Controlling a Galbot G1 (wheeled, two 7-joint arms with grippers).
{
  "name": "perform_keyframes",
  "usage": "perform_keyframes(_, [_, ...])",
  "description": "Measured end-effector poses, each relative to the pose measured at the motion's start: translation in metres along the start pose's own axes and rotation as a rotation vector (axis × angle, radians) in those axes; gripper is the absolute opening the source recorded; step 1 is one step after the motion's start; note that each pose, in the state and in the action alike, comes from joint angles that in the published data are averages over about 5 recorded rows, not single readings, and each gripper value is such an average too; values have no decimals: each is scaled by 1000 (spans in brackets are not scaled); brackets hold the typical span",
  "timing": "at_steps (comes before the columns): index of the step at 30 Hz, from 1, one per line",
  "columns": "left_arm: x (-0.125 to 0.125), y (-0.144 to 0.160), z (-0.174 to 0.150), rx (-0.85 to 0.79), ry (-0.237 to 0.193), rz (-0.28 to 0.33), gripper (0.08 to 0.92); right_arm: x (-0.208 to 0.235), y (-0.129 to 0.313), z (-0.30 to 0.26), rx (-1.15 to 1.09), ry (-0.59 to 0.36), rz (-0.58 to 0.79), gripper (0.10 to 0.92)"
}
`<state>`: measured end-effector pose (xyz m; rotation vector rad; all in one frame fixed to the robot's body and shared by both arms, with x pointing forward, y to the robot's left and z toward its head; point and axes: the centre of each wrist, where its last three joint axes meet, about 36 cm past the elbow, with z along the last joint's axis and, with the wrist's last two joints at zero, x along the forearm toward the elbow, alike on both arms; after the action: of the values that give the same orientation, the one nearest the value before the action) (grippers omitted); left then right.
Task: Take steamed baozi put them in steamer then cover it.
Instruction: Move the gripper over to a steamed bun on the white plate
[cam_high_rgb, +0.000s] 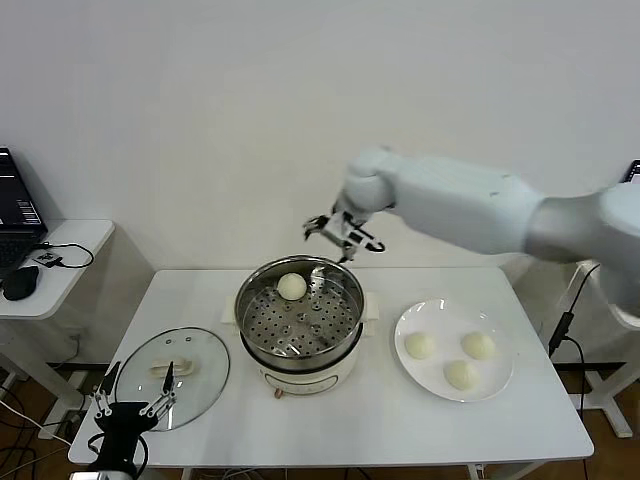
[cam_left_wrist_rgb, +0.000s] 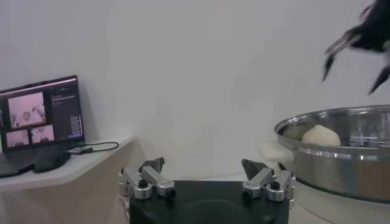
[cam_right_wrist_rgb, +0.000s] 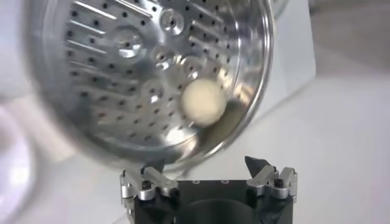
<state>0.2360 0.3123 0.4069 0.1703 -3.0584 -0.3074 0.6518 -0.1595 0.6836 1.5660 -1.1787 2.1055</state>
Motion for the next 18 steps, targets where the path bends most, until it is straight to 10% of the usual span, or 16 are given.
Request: perform_keyframes(18, [-12, 13, 1, -27, 7, -28, 823, -15, 156, 51, -392, 38, -91, 823])
